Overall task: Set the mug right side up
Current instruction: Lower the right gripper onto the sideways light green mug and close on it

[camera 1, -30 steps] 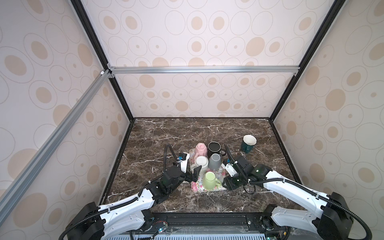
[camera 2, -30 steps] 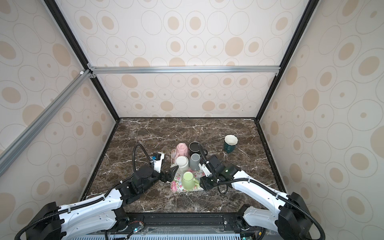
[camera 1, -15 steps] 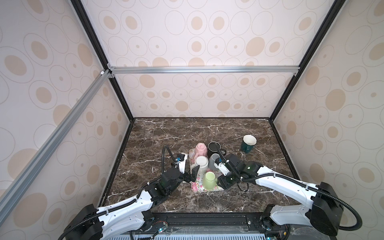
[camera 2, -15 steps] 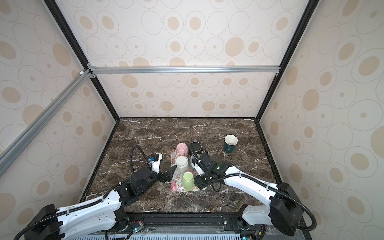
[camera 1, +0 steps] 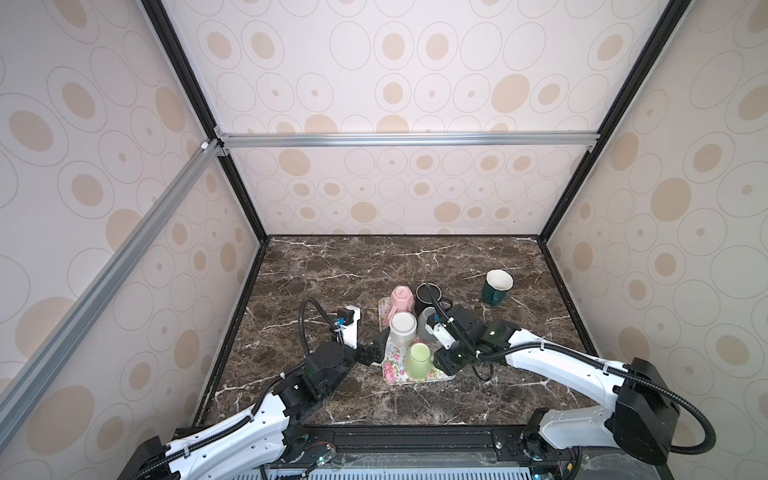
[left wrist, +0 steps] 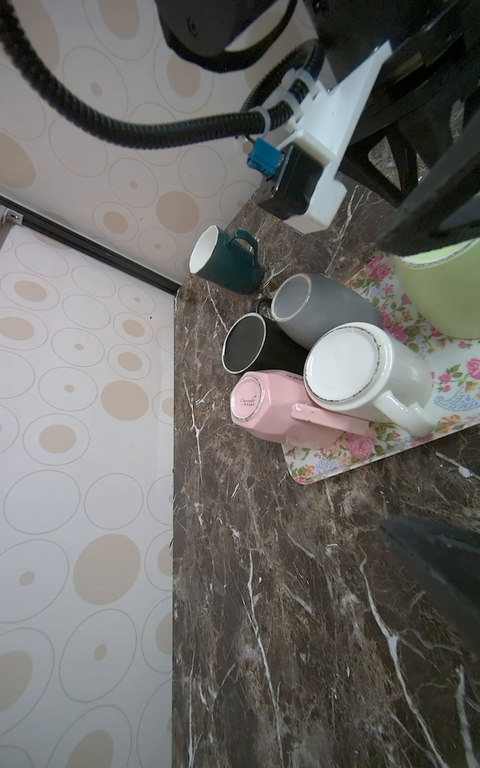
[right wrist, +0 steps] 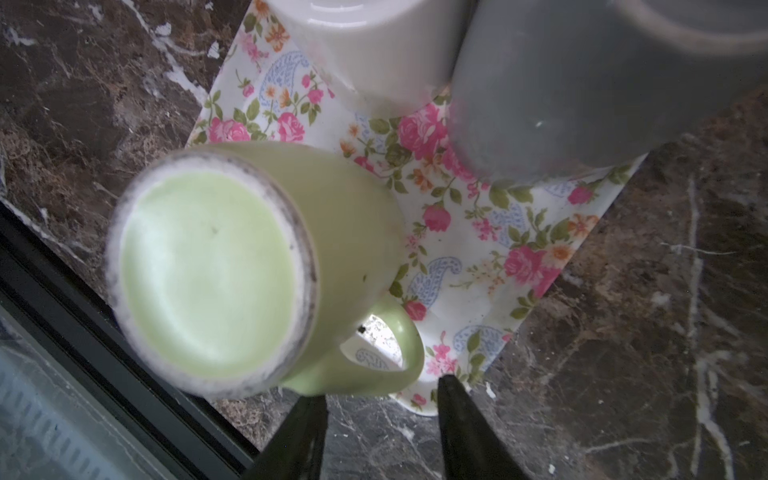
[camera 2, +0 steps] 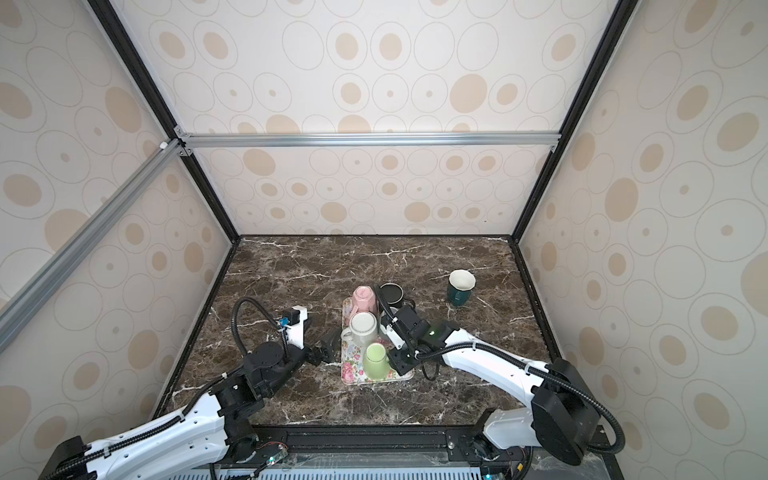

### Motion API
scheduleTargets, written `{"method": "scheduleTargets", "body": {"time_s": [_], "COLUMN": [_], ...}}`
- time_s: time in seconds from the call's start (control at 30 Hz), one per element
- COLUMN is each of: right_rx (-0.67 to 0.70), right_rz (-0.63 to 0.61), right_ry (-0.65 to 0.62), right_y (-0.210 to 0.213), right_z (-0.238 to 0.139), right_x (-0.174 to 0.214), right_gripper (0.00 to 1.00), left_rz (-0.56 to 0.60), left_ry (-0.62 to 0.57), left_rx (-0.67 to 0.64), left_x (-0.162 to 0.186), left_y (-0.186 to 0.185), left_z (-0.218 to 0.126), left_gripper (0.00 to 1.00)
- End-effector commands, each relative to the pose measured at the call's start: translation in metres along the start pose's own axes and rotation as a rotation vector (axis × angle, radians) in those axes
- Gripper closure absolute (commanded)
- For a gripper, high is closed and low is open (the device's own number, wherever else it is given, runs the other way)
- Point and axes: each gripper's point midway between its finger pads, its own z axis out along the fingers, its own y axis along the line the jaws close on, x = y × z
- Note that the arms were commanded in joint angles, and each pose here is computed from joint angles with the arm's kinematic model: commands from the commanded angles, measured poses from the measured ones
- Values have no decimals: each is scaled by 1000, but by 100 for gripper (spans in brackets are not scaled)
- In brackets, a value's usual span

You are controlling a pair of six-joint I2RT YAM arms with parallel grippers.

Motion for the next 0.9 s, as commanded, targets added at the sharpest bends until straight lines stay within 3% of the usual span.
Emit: {"method": "scheduleTargets", "body": {"time_s": [0.0, 0.4, 0.73, 0.87], "right_rx": [-11, -27, 60, 30], "right_rz": [-27, -90, -121, -138], "right_ry": [1, 18, 72, 60], "right_y": [3, 10, 0, 8], "right_z": [6, 17, 24, 21], "right_x": [3, 8, 7, 3], "right_gripper": [56, 57, 61, 65], "left_rz": [-14, 30, 38, 32], "left_ry": [-15, -2, 17, 25], "left_rx": [-8, 31, 28, 34], "left_x": [-4, -15, -11, -5], "left_y": [3, -9, -9, -9], "left_z": [-4, 3, 8, 11], "left_gripper": [2, 2, 2, 2]}}
